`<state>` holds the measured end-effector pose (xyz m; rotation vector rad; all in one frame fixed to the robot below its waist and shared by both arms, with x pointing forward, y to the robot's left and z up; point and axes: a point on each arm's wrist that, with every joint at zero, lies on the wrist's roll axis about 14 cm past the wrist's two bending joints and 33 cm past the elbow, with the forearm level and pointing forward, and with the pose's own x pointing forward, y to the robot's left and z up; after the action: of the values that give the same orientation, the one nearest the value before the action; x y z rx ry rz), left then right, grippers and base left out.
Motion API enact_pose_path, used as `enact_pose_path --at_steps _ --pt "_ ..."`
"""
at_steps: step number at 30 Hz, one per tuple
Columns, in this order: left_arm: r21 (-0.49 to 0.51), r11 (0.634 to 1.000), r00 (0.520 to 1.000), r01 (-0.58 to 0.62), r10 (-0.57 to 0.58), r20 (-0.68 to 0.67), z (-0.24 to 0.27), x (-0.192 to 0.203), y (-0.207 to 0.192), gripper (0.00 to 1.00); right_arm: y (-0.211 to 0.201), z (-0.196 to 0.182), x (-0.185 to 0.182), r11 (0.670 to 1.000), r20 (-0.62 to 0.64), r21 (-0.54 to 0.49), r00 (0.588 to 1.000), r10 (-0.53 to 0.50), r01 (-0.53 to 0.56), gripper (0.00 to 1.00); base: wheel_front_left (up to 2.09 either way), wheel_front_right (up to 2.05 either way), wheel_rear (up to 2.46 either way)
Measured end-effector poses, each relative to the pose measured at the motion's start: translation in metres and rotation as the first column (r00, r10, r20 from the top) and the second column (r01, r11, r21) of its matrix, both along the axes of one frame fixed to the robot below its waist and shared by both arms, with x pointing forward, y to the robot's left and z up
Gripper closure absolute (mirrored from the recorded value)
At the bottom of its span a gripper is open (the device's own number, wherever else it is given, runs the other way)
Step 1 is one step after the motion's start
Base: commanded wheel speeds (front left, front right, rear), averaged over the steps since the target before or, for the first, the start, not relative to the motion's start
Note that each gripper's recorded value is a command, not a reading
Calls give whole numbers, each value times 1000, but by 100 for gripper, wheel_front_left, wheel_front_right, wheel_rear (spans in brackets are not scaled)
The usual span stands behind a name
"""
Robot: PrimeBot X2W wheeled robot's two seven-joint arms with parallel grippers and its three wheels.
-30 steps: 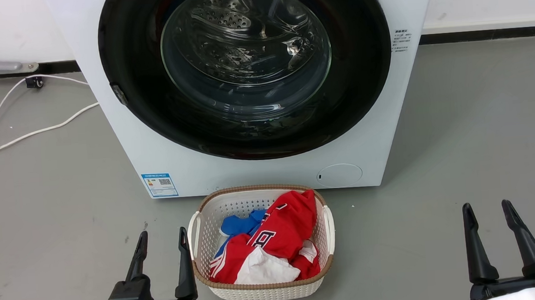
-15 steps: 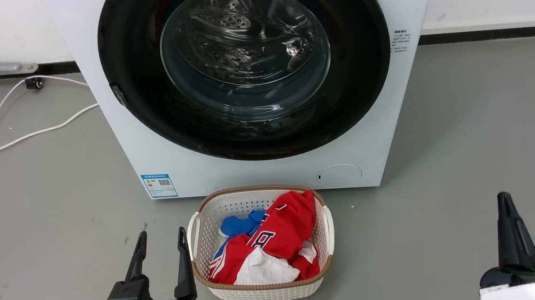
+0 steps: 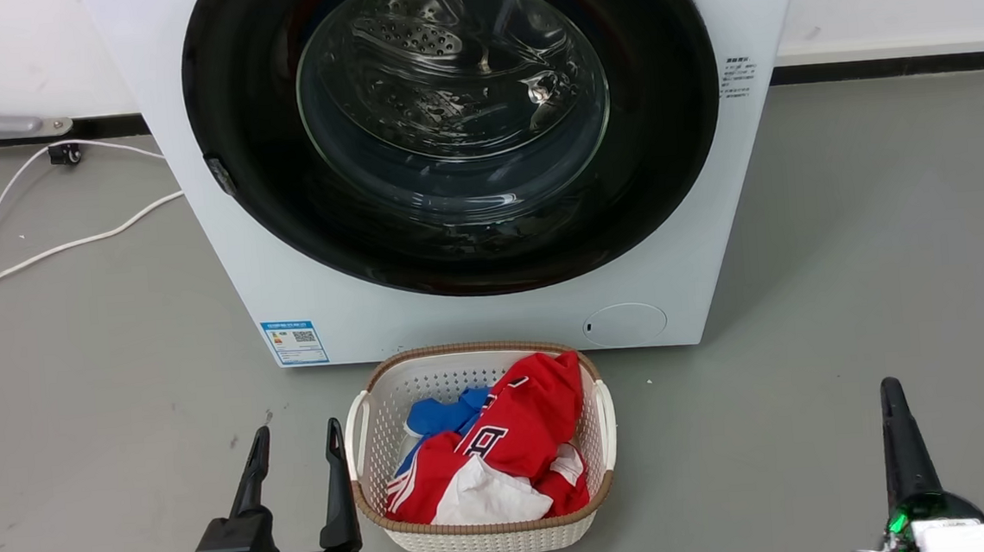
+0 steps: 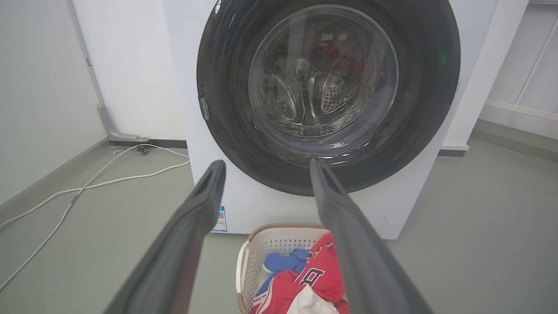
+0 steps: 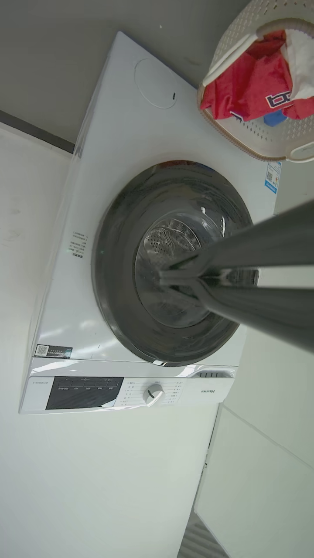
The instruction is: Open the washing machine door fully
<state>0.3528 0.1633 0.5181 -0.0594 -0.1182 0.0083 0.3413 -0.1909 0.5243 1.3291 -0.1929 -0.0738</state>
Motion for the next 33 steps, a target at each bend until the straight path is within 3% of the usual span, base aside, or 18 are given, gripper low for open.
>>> enact_pose_path --at_steps 9,23,33 --pt "-8 1000 1000 -1 1 2 1 1 1 0 5 -2 -3 967 -3 211 989 148 -144 100 0 0 0" --pt "21 999 1000 -25 24 2 0 0 5 0 12 -16 -7 956 -49 206 973 224 -209 100 0 0 0" --pt "51 998 999 -36 37 -8 -3 2 7 0 -18 -11 9 973 -40 188 989 142 -132 100 0 0 0"
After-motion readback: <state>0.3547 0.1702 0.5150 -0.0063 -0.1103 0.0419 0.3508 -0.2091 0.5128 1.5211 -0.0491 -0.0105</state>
